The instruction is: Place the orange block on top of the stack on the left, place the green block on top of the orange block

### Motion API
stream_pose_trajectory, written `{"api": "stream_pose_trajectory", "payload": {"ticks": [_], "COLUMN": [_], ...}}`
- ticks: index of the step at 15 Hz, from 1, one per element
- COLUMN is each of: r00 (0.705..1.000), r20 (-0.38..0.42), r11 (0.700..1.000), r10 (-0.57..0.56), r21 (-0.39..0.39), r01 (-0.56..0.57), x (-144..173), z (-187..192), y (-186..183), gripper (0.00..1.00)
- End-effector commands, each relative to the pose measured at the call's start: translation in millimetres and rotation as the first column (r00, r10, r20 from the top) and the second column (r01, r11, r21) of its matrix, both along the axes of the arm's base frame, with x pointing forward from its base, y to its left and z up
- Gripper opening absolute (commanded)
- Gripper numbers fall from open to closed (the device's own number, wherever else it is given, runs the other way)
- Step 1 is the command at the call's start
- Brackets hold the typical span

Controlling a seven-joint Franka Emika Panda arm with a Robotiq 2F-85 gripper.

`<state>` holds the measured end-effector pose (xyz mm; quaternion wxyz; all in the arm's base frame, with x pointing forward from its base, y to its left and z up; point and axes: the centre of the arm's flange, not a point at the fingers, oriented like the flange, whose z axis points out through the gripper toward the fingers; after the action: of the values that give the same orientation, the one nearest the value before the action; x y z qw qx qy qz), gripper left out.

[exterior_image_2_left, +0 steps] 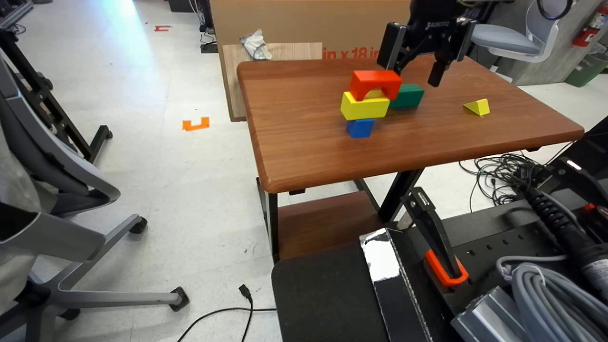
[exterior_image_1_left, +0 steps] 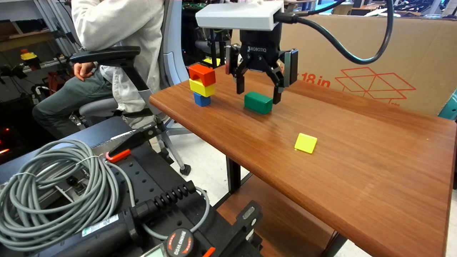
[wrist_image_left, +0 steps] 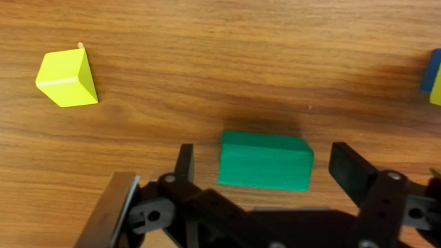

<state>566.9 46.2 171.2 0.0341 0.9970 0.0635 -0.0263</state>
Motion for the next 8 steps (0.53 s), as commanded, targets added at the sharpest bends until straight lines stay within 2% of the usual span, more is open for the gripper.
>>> {"api": "stream_pose_trajectory", "payload": {"ticks": [1,2,3,7,8], "r00": [1.000,1.000,1.000,1.000,1.000], "r20": [0.004,0.003,0.007,0.015,0.024], "r11": [1.000,1.000,1.000,1.000,1.000], "r10": [0.010,0.012,0.017,0.008,0.000], "r21": [0.023,0.024,0.022,0.004,0.004], "r01": [-0.010,-0.012,-0.017,-0.008,0.000], "x": [13.7,14.9,16.4,14.2,10.3], "z": [-6.7,-7.8,-8.9,-6.1,-1.7], "y": [3.7,4.7,5.8,8.3,7.5], "gripper": [1.00,0.91,0.72,0.42,0.42]}}
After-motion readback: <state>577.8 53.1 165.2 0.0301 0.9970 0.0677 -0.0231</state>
